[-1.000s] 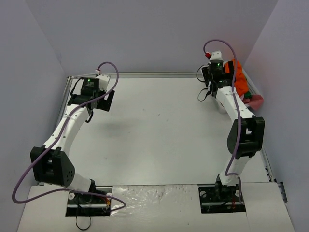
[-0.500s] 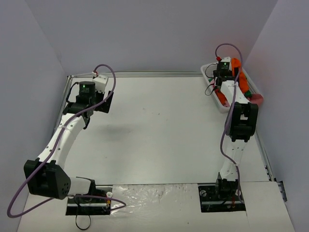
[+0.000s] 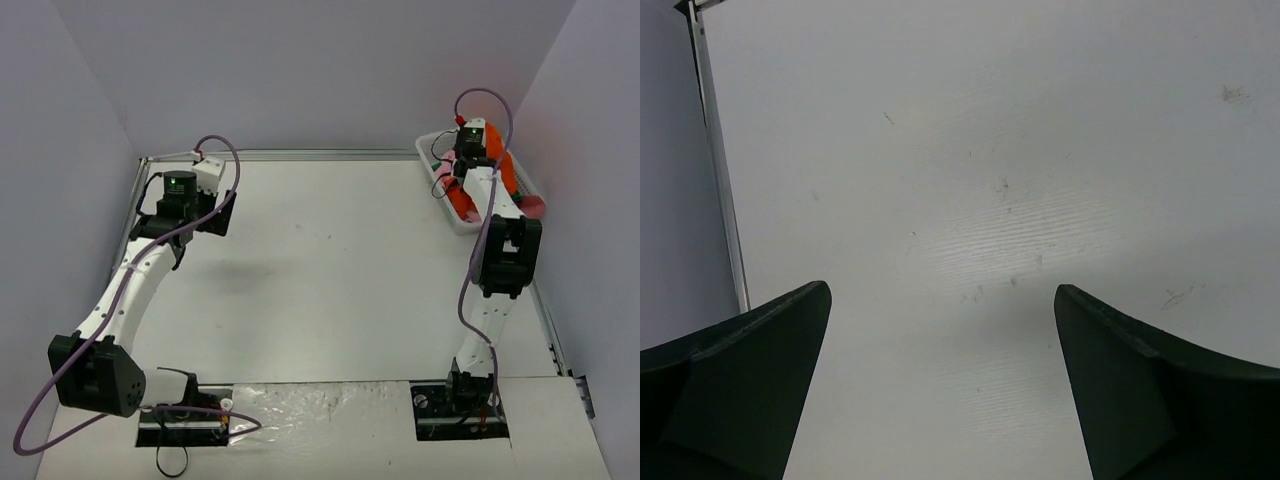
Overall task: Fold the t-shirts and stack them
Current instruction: Grab crumpled tshirt from bin with the right arm, then move the tshirt to the center of the board, then flatten out the tshirt
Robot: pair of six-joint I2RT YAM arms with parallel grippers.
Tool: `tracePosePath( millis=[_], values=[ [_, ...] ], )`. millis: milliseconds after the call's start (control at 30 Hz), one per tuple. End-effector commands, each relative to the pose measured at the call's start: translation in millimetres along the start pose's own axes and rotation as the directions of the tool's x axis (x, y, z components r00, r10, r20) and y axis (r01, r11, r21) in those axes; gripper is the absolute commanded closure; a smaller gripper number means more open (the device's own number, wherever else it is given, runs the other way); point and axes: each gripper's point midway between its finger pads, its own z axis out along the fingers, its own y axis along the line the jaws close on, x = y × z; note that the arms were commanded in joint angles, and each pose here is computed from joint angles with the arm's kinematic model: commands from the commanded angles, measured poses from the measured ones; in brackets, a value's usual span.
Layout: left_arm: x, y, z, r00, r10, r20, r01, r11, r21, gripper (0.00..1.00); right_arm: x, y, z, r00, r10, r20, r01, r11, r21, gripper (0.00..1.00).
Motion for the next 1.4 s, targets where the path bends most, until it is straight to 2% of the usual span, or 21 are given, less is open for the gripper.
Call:
tracePosePath(
  millis=[0,167,333,400,433,500,600,633,667,700,833,1100,1233,1333,1367],
  values=[
    [-18.6,7.3,-17.4,0.996,-0.017,0.084,0.019,1.0,-0.019,0.05,-64.5,-15.2,-72.4,0.981,0.102,0.163,-0.093,0.994,-0.06,1.0],
    [-22.4,-4.4,-24.1,0.992,-0.027,0.12,0.021,0.998,0.053,0.05,-94.3,0.8,-134.8,0.959,0.102,0.263,-0.064,0.987,-0.15,1.0],
    [-24.4,-4.5,-28.0,0.991,-0.03,0.133,0.023,0.998,0.059,0.05,-136.0,13.4,-220.3,0.92,0.084,0.382,0.007,0.973,-0.23,1.0],
    [-26.9,-6.5,-30.5,0.989,-0.031,0.145,0.021,0.997,0.073,0.05,-156.5,26.1,-262.6,0.89,0.092,0.447,0.077,0.935,-0.345,1.0],
    [-27.0,-5.9,-31.0,0.989,-0.033,0.146,0.022,0.997,0.073,0.05,-152.4,41.5,-281.3,0.889,0.054,0.456,0.145,0.909,-0.391,1.0],
    [-26.6,-6.2,-33.2,0.988,-0.033,0.151,0.021,0.997,0.078,0.05,-156.2,52.2,-319.4,0.86,0.066,0.506,0.215,0.852,-0.477,1.0],
    [-26.2,-7.6,-35.4,0.986,-0.044,0.158,0.029,0.995,0.098,0.05,-144.7,71.2,-350.8,0.847,0.06,0.529,0.312,0.75,-0.584,1.0],
    [-26.5,-7.7,-35.9,0.986,-0.046,0.16,0.029,0.994,0.103,0.05,-131.3,79.9,-351.2,0.862,0.037,0.506,0.332,0.712,-0.619,0.95],
    [-26.2,-8.2,-36.0,0.986,-0.05,0.159,0.033,0.994,0.109,0.05,-121.6,87.0,-351.8,0.857,-0.004,0.515,0.382,0.675,-0.631,0.57],
    [-26.7,-8.5,-37.1,0.986,-0.051,0.16,0.033,0.993,0.113,0.05,-112.8,91.7,-353.7,0.856,-0.026,0.517,0.408,0.649,-0.642,0.01],
    [-28.1,-10.4,-39.3,0.985,-0.058,0.164,0.037,0.991,0.132,0.06,-80.4,97.5,-327.8,0.876,-0.118,0.467,0.422,0.658,-0.624,0.0],
    [-28.7,-13.7,-39.9,0.984,-0.061,0.166,0.035,0.987,0.157,0.06,-50.2,112.0,-302.9,0.9,-0.183,0.396,0.413,0.649,-0.638,0.0],
    [-24.7,-22.1,-37.0,0.986,-0.059,0.156,0.027,0.979,0.2,0.05,-28.1,127.2,-295.3,0.905,-0.217,0.366,0.42,0.598,-0.683,0.01],
    [-23.0,-27.6,-35.0,0.987,-0.062,0.149,0.026,0.973,0.229,0.05,3.4,146.1,-292.9,0.9,-0.275,0.338,0.434,0.496,-0.752,0.1],
    [-22.1,-27.9,-33.6,0.988,-0.062,0.145,0.027,0.973,0.23,0.05,13.6,151.8,-295.5,0.895,-0.296,0.334,0.439,0.456,-0.774,0.16]
  ],
)
